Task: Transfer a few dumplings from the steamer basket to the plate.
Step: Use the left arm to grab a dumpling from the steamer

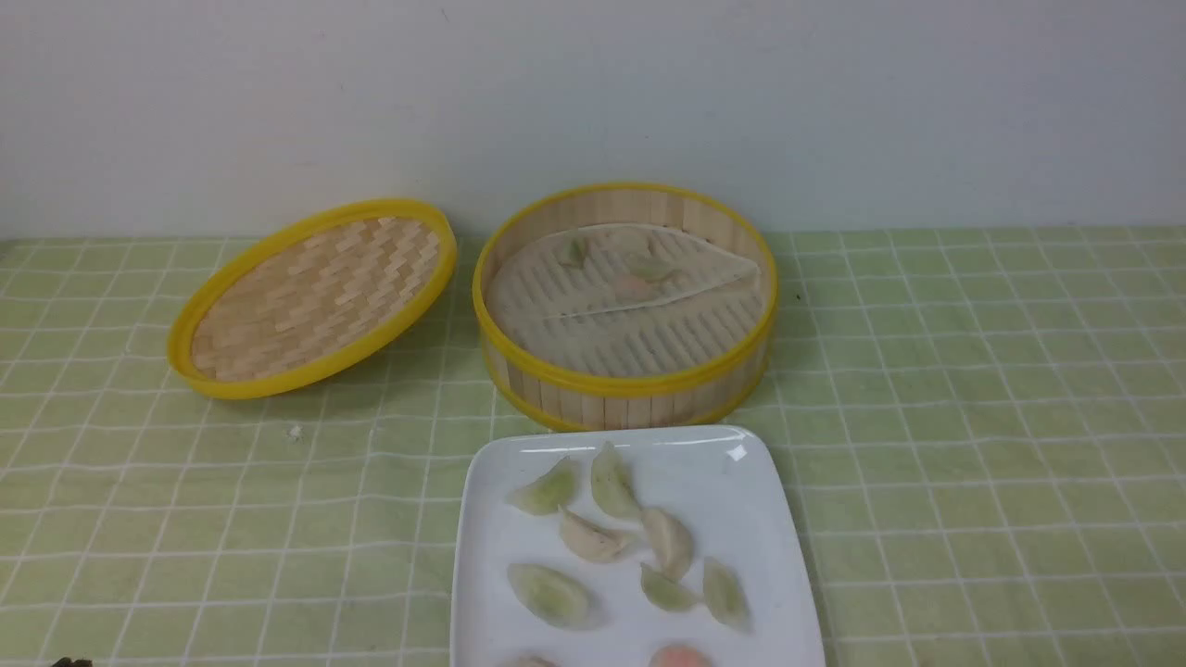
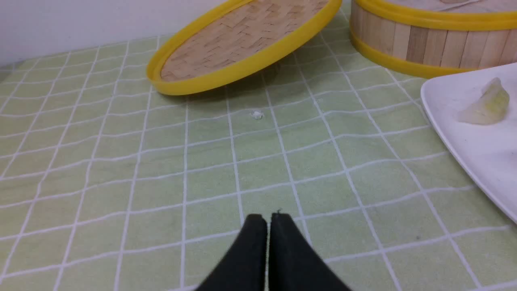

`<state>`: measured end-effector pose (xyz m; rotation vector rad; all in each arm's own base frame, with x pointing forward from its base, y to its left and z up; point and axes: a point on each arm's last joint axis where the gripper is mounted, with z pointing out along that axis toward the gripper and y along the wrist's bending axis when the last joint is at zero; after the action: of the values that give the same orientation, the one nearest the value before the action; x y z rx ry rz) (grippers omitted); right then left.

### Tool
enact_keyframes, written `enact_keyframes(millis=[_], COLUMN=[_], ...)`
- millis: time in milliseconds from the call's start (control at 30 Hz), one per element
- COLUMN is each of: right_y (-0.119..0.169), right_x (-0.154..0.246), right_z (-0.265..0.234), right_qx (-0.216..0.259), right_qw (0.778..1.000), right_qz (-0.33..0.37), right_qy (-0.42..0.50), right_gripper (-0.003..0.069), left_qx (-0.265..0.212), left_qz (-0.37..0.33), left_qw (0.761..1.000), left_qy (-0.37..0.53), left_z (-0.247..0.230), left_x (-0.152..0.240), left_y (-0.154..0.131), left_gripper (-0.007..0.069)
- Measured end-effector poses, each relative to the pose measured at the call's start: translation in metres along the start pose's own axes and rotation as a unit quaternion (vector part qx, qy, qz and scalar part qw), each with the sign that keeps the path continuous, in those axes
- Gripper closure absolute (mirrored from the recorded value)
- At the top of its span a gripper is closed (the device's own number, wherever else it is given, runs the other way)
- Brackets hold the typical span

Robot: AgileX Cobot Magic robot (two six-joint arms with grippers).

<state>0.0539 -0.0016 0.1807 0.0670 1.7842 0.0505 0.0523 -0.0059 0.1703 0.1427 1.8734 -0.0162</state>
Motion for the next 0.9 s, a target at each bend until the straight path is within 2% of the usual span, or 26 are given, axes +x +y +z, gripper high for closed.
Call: enact_keyframes(millis=[800,900], right_y=[0.0,0.0], right_x=[0.0,0.0], right_z=[0.0,0.0], right_qx=[0.0,0.0], right_qw=[1.0,1.0], right_qz=[0.0,0.0], right_qy=[0.0,0.0], right_gripper=[0.0673,0.0673], left_qx=[0.0,-0.008], left_qz=[0.001,0.025], left_qw=[1.0,1.0], left_qy=[0.0,-0.003], left_z=[0.0,0.0], left_x=[0.0001,-0.0006], left_y=[0.0,0.0015], left_gripper=[0.0631,0.0631])
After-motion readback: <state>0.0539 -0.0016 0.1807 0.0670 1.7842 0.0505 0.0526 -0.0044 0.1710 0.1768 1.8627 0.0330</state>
